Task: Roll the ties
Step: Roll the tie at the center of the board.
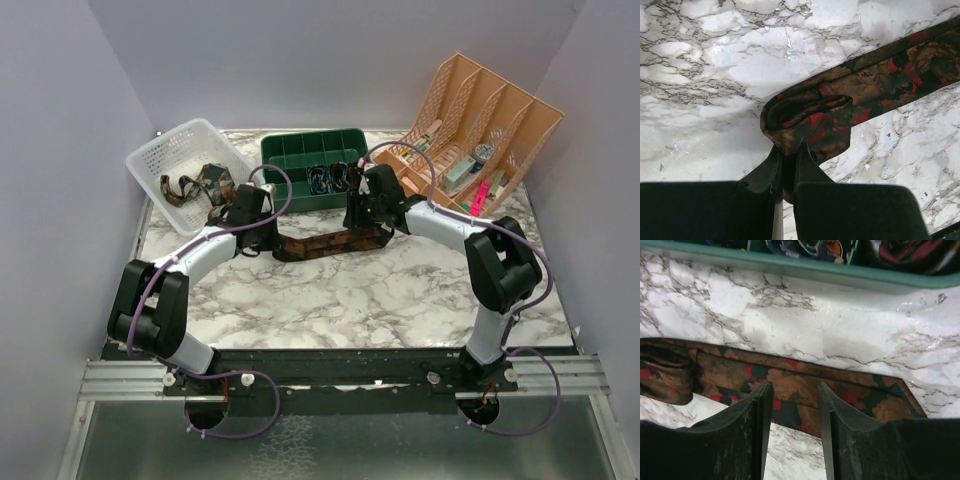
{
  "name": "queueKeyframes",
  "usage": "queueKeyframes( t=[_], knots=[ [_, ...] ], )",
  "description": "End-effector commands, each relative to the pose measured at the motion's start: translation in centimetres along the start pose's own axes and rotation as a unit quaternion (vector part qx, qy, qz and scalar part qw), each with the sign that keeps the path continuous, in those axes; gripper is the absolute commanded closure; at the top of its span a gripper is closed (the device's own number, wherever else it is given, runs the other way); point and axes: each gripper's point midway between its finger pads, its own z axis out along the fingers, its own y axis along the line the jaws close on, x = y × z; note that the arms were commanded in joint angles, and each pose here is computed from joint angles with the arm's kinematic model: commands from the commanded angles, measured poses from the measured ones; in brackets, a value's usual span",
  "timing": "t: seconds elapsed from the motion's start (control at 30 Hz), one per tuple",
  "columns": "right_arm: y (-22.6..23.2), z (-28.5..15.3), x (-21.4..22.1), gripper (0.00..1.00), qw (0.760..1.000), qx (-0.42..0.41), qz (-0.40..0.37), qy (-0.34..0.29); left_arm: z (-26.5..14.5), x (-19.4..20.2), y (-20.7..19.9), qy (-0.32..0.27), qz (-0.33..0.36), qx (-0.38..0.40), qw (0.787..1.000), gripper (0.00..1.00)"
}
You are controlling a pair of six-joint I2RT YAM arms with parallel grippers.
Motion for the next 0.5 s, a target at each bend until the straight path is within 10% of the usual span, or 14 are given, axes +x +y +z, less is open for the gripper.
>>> queueKeyframes(
  t=[0.0, 0.47],
  knots=[
    [-1.6, 0.3, 2.7, 0.56, 0.999, 0.023, -0.009, 0.043, -0.2, -0.6, 0.4, -0.003, -0.002, -0.022, 1.0, 1.0],
    [-3.5, 0.5, 9.8, 0.6, 0.991, 0.04, 0.01, 0.124, -0.4, -1.5, 0.7, -0.005, 0.002, -0.04, 0.999, 1.0]
  ],
)
